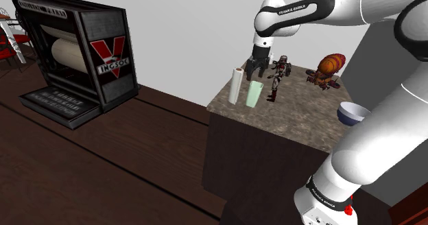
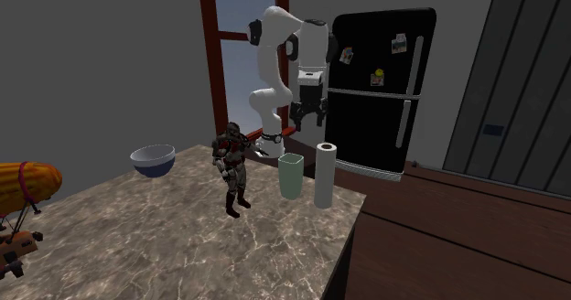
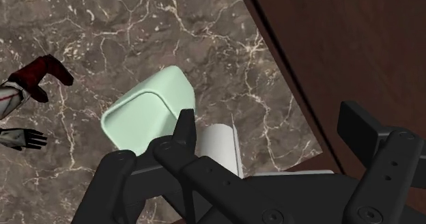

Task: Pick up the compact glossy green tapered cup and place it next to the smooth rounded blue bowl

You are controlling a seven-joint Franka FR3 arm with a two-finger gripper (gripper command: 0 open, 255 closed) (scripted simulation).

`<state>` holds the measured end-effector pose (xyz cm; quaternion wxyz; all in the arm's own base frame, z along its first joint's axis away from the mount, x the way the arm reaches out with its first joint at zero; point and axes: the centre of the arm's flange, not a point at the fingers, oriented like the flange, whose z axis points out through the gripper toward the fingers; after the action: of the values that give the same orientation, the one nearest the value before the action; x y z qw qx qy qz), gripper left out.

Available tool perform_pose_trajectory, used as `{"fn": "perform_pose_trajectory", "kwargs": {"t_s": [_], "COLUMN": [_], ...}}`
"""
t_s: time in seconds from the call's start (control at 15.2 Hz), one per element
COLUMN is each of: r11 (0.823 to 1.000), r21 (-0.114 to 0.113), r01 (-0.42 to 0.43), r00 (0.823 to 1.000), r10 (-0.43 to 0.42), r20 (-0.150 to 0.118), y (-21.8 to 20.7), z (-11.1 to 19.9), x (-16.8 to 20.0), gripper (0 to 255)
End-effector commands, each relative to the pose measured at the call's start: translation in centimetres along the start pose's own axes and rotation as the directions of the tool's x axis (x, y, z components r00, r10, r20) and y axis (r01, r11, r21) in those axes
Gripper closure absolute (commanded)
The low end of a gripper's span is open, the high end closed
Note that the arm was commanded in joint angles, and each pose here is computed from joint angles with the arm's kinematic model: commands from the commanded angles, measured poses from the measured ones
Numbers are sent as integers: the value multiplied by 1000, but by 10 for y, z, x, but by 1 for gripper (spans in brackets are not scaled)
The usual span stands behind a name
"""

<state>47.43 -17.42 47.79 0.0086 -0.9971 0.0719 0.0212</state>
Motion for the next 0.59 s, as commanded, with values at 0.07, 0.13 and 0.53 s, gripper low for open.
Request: {"fn": "perform_pose_trajectory", "kwargs": {"t_s": [0.07, 0.13, 0.53], "r11": [999, 999, 996], "r21": [-18, -23, -47], "r01": [-30, -39, -77], "r00": [999, 999, 995], "r10": [30, 40, 80], "r20": [23, 31, 61], "y": [21, 28, 60], "z": [23, 31, 73], "x": [26, 34, 64], "gripper": [0, 0, 0]}}
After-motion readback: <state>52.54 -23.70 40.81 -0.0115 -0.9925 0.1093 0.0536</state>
